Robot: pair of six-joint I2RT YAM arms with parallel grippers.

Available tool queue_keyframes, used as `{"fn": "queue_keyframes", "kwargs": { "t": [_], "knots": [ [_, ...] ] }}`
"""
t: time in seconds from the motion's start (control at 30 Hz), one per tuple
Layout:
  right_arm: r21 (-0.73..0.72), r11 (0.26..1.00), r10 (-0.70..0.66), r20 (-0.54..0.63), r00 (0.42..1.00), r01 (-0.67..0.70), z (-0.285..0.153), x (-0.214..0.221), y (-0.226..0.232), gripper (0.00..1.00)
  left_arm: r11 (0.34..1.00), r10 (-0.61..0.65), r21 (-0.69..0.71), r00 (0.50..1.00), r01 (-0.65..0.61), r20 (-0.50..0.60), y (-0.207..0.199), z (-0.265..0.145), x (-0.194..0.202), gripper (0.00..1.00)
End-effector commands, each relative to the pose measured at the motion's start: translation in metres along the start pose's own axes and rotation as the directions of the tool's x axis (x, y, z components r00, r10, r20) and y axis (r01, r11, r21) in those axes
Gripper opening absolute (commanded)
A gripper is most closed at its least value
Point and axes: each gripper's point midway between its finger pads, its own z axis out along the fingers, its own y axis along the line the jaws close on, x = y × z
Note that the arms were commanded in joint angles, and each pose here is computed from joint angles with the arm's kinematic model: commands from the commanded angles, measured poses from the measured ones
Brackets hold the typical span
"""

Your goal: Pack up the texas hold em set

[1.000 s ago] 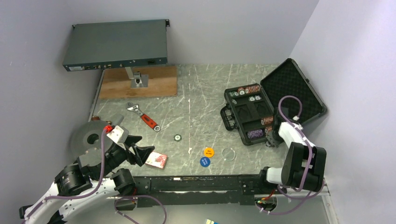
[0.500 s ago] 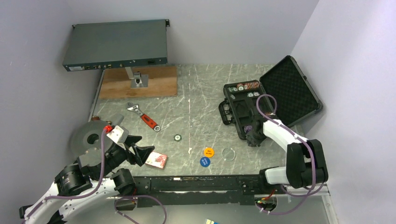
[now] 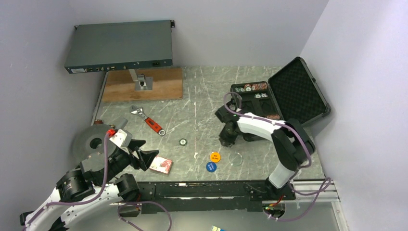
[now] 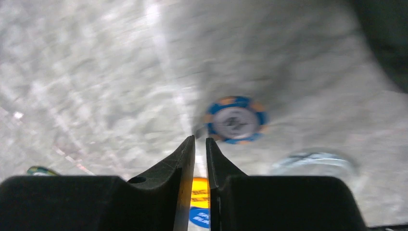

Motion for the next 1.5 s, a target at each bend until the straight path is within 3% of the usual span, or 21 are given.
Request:
{"fn": "queue_keyframes", "kwargs": {
  "t": [0.0,0.27,0.33,0.43,0.53,0.6,0.77,0.97,1.23,1.47],
  "knots": [
    [-0.111,0.991,-0.079,0.030,0.996,0.082,-0.007,0.005,0.058,0.17,1.000,-0.012,-0.023,1.000,0.012,-0.007,0.002,0.002,-0.001,0.80],
    [-0.220,0.941,-0.224,0.158,0.962,0.255,-0.056,-0.004,0.102,0.24,0.998,-0.017,-0.064,1.000,0.016,-0.017,0.008,0.005,0.001,0.81],
    [-0.236,0.922,-0.257,0.223,0.940,0.308,-0.072,-0.015,0.107,0.34,0.997,-0.012,-0.072,1.000,0.010,-0.025,0.008,0.007,0.002,0.81],
    [-0.218,0.895,-0.306,0.334,0.891,0.389,-0.095,-0.036,0.110,0.58,0.997,0.012,-0.071,0.999,-0.015,-0.047,0.006,0.013,0.004,0.84],
    [-0.144,0.887,-0.335,0.451,0.827,0.438,-0.111,-0.063,0.100,0.73,0.995,0.047,-0.079,0.994,-0.055,-0.103,0.003,0.023,0.009,0.84],
    [-0.127,0.886,-0.328,0.508,0.797,0.446,-0.119,-0.082,0.093,0.77,0.991,0.079,-0.090,0.984,-0.095,-0.161,0.001,0.034,0.013,0.84],
    [-0.174,0.897,-0.228,0.605,0.763,0.406,-0.150,-0.142,0.072,0.80,0.985,0.149,-0.051,0.961,-0.165,-0.235,-0.021,0.081,0.017,0.85],
    [-0.143,0.907,-0.158,0.757,0.634,0.397,-0.224,-0.192,0.048,0.84,0.968,0.251,0.068,0.912,-0.243,-0.325,-0.063,0.164,0.029,0.86],
    [-0.185,0.922,-0.014,0.862,0.507,0.341,-0.294,-0.199,-0.007,0.95,0.948,0.317,0.178,0.850,-0.265,-0.420,-0.111,0.272,0.055,0.85],
    [-0.274,0.896,0.061,0.857,0.512,0.350,-0.305,-0.179,-0.025,0.96,0.955,0.295,0.186,0.802,-0.230,-0.519,-0.126,0.331,0.100,0.87]
  ]
}}
